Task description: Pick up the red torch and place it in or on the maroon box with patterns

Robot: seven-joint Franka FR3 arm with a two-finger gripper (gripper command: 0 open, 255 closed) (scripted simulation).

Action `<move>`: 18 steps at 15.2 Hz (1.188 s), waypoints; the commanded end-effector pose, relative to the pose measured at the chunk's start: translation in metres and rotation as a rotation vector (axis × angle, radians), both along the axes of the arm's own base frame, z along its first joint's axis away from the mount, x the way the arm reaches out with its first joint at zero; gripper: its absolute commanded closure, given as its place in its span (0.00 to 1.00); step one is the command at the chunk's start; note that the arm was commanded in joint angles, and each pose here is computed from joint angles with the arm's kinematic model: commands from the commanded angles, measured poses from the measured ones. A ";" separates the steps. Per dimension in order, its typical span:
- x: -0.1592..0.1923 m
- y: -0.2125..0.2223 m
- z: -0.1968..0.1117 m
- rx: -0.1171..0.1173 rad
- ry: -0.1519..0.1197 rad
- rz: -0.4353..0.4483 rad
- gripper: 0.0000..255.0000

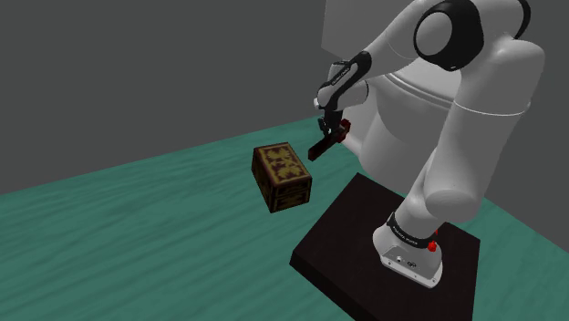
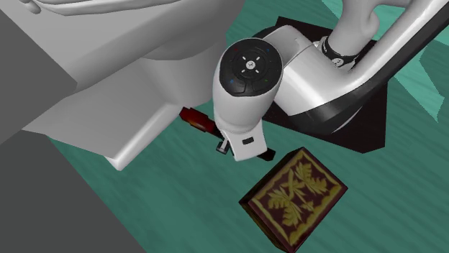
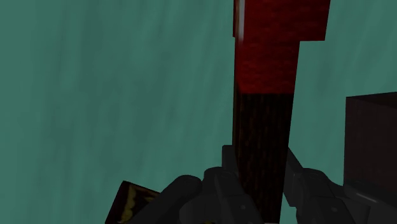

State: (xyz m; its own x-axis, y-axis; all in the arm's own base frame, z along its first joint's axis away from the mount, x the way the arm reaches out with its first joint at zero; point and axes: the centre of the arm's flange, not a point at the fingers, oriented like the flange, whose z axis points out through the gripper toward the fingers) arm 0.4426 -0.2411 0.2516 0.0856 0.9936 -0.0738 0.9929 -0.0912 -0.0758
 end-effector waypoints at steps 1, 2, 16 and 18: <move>-0.001 0.000 0.010 0.000 0.000 0.000 1.00; -0.001 0.000 0.016 0.000 0.000 0.000 1.00; -0.001 0.000 0.088 0.000 0.000 0.000 1.00; 0.008 0.024 0.089 0.000 0.000 0.000 1.00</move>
State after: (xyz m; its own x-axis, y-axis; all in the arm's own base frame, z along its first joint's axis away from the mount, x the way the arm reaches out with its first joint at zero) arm 0.4466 -0.2272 0.3386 0.0844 0.9937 -0.0737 0.9930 -0.0900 -0.0762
